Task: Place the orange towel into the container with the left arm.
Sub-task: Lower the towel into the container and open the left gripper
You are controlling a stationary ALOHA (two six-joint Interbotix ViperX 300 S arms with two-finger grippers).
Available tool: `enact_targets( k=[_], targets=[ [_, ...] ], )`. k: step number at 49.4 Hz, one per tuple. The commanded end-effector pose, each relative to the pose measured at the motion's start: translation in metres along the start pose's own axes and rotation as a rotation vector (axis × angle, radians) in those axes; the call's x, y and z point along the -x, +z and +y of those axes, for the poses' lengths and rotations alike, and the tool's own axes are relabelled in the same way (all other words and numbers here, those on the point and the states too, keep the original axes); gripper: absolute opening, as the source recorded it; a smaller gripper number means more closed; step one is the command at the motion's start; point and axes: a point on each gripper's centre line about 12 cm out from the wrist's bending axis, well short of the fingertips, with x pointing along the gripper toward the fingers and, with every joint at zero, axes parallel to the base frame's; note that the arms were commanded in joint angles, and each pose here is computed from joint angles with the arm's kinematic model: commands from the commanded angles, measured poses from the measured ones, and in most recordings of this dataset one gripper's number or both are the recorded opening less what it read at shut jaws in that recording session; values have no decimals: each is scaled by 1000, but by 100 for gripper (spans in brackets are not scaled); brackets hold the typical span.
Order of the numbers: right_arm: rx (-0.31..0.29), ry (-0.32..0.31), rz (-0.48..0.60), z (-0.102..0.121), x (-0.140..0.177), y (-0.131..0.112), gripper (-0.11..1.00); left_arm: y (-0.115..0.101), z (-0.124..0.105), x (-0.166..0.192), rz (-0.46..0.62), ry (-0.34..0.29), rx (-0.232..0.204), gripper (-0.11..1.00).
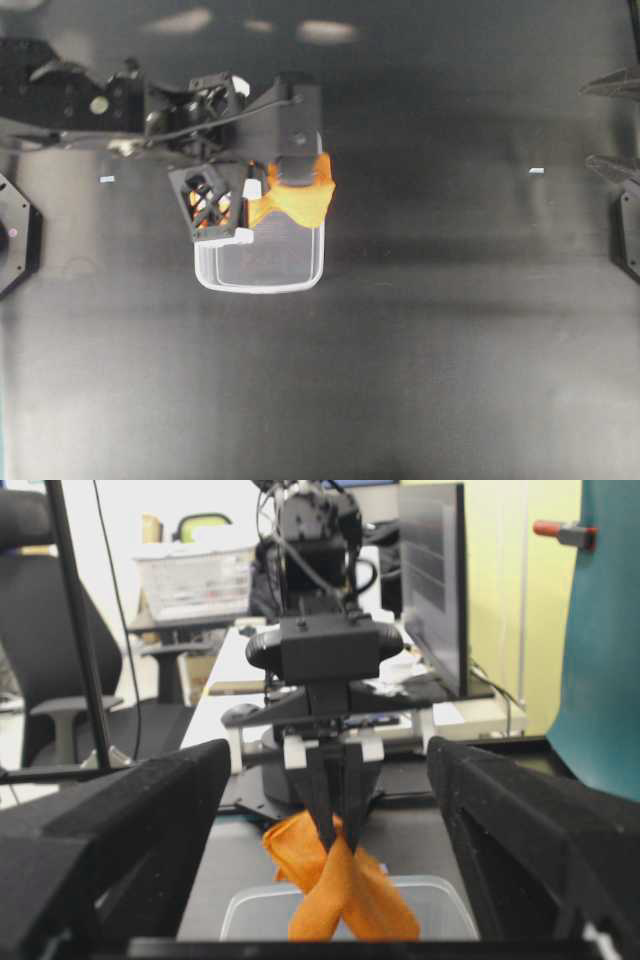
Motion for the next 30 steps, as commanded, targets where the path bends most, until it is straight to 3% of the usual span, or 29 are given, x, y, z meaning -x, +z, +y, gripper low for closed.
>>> enact_targets(
  k=[1, 13, 30],
  targets=[
    [-6, -3, -11, 0, -1, 4, 77, -9, 1, 1, -33, 4, -13, 6],
    [-19, -3, -9, -1, -1, 3, 77, -21, -3, -3, -17, -1, -74, 6],
    [-19, -4, -8, -1, -1, 3, 77, -20, -2, -6, -26, 1, -71, 6]
  ],
)
